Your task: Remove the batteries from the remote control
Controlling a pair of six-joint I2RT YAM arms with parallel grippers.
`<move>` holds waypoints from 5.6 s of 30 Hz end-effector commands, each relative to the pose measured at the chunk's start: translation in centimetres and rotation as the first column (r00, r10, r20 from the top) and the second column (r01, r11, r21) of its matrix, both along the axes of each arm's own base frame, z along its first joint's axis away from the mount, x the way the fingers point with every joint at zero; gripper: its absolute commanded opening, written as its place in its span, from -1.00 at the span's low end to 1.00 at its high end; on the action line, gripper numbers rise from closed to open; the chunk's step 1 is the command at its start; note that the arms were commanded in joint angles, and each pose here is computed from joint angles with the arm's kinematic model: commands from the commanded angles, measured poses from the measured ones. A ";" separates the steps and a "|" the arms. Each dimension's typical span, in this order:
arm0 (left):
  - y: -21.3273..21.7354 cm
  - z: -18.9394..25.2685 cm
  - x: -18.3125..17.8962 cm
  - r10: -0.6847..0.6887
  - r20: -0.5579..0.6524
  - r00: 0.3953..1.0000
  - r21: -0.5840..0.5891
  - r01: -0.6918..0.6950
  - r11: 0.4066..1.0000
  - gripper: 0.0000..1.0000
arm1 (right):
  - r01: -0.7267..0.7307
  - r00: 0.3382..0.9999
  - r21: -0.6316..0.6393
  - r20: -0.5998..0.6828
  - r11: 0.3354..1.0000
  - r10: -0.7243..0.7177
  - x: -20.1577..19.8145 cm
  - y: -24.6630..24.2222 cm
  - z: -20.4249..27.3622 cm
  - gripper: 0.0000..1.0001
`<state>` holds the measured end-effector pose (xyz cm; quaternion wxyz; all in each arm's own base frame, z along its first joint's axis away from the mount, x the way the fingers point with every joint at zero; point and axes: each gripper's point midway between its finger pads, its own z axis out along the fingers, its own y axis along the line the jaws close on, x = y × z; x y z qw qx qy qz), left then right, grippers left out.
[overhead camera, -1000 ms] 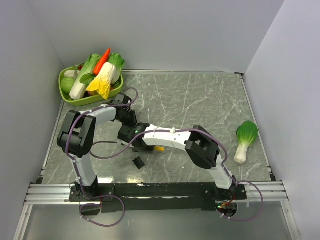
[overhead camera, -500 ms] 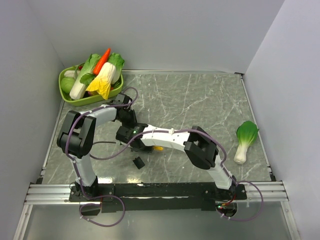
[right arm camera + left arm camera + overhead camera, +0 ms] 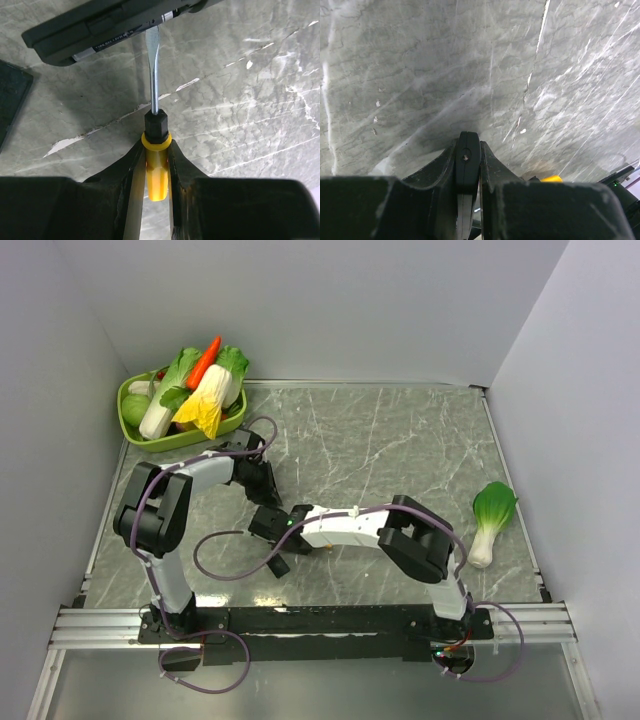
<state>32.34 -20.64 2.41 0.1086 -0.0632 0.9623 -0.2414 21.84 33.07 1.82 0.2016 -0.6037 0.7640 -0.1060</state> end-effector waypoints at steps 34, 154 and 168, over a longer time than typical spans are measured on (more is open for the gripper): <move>0.8 14.0 2.6 0.191 0.491 0.850 -0.246 -0.075 0.966 -0.98 | 0.176 0.970 0.504 -0.234 0.846 -0.062 -3.0 0.4 4.2 -1.00; 3.7 18.2 -6.9 0.501 0.805 0.319 -0.553 0.093 0.828 -0.98 | 0.834 0.542 0.539 -0.840 0.119 0.007 1.4 6.5 8.2 -1.00; -0.3 16.2 -7.7 0.279 0.881 0.383 -0.402 0.295 0.867 -0.98 | 0.872 0.445 0.435 -0.895 0.223 0.005 1.6 3.6 7.6 -1.00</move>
